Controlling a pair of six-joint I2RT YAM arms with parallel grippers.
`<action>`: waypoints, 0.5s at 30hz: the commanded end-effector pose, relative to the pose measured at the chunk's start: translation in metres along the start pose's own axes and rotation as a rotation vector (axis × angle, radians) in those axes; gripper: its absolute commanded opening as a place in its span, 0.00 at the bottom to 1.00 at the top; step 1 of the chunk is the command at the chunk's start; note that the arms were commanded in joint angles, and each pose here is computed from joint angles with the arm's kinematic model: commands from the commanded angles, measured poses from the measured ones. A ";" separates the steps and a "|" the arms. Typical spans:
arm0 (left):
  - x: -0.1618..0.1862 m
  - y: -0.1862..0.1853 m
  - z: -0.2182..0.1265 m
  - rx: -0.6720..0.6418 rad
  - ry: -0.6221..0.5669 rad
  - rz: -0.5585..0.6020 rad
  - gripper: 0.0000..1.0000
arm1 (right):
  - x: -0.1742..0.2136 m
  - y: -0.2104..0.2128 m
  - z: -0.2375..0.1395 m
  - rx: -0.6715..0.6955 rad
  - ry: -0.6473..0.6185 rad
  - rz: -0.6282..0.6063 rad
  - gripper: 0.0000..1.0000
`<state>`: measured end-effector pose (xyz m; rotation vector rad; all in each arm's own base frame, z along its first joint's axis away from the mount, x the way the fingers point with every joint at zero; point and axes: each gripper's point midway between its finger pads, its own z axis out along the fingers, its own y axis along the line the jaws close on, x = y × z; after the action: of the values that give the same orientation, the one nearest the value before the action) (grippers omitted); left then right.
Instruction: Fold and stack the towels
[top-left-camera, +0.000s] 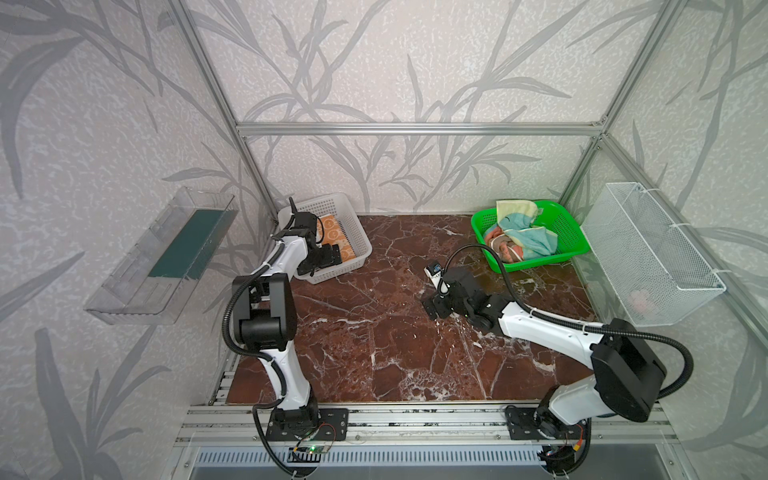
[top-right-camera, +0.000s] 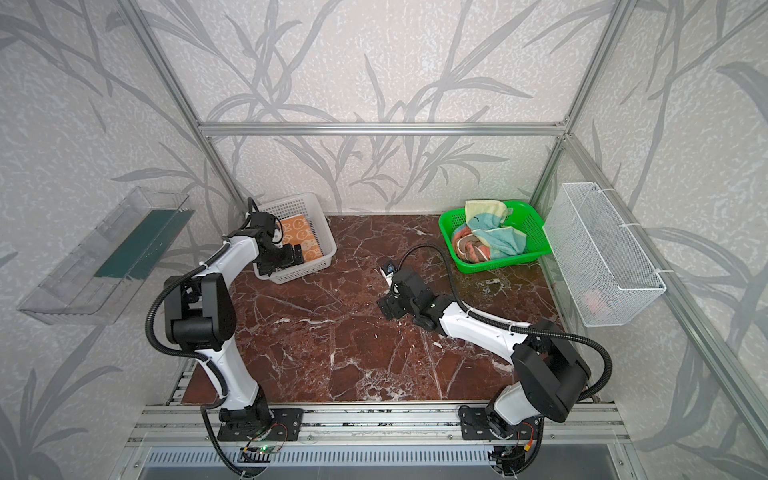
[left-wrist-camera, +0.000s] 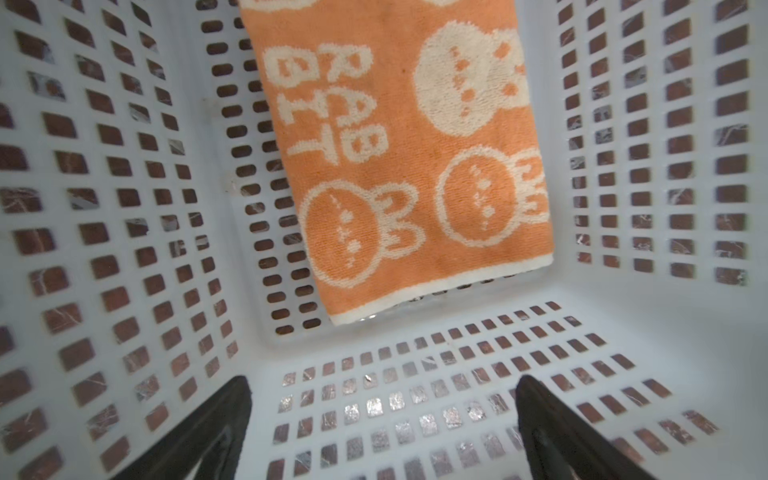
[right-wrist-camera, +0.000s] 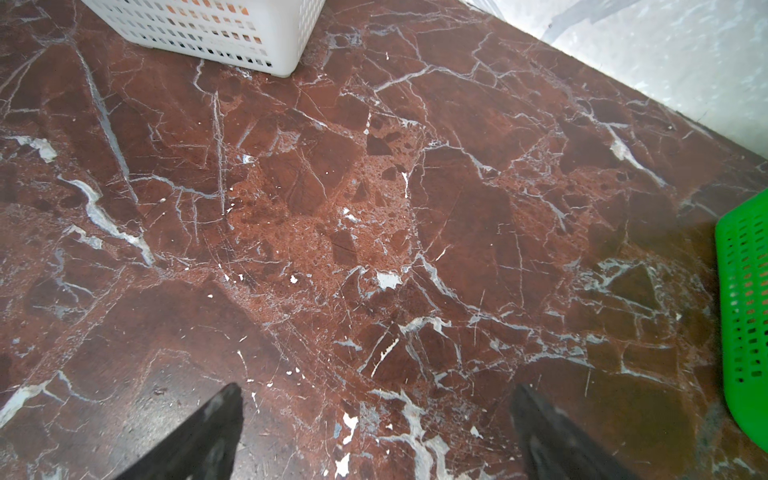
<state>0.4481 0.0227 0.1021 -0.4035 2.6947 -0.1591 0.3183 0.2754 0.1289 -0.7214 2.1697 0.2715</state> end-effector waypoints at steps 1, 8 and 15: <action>-0.023 -0.012 -0.048 0.041 -0.135 -0.004 0.99 | -0.007 0.003 -0.008 -0.015 -0.035 0.015 0.99; -0.025 -0.023 -0.082 0.066 -0.206 0.046 0.99 | -0.006 0.007 -0.006 -0.034 -0.039 0.023 0.99; -0.004 0.021 -0.098 -0.208 -0.200 0.026 0.99 | -0.008 0.007 -0.009 -0.038 -0.053 0.020 0.99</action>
<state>0.4331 0.0251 0.1988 -0.3447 2.4751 -0.0313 0.3158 0.2778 0.1282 -0.7134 2.1662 0.3061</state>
